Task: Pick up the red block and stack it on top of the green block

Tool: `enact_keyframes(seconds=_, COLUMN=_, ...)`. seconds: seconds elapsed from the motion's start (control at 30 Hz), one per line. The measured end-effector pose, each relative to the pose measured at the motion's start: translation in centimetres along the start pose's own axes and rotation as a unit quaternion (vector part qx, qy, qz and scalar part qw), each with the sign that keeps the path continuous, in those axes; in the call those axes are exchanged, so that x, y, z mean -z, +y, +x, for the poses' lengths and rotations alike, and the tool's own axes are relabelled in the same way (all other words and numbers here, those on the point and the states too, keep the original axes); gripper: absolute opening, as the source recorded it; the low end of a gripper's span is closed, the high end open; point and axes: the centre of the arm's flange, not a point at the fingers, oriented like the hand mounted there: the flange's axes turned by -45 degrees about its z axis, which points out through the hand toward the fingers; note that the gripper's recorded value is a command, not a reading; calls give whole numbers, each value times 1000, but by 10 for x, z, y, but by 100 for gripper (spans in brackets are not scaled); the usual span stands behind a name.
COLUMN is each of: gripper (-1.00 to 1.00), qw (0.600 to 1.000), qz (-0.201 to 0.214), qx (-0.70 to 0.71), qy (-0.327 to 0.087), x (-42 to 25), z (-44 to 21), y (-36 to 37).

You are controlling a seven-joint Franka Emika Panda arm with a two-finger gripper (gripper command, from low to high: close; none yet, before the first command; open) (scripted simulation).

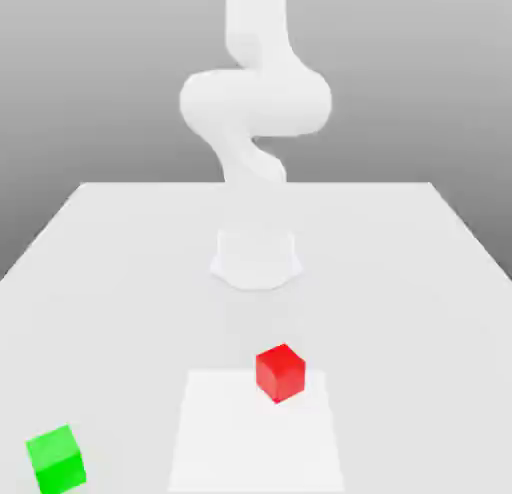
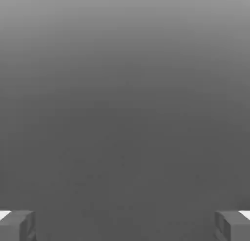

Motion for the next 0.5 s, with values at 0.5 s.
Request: enact_keyframes(seconds=0.5, gripper=0, qw=935, qz=78, qx=206, qy=-277, x=-284, z=-246, y=-35)
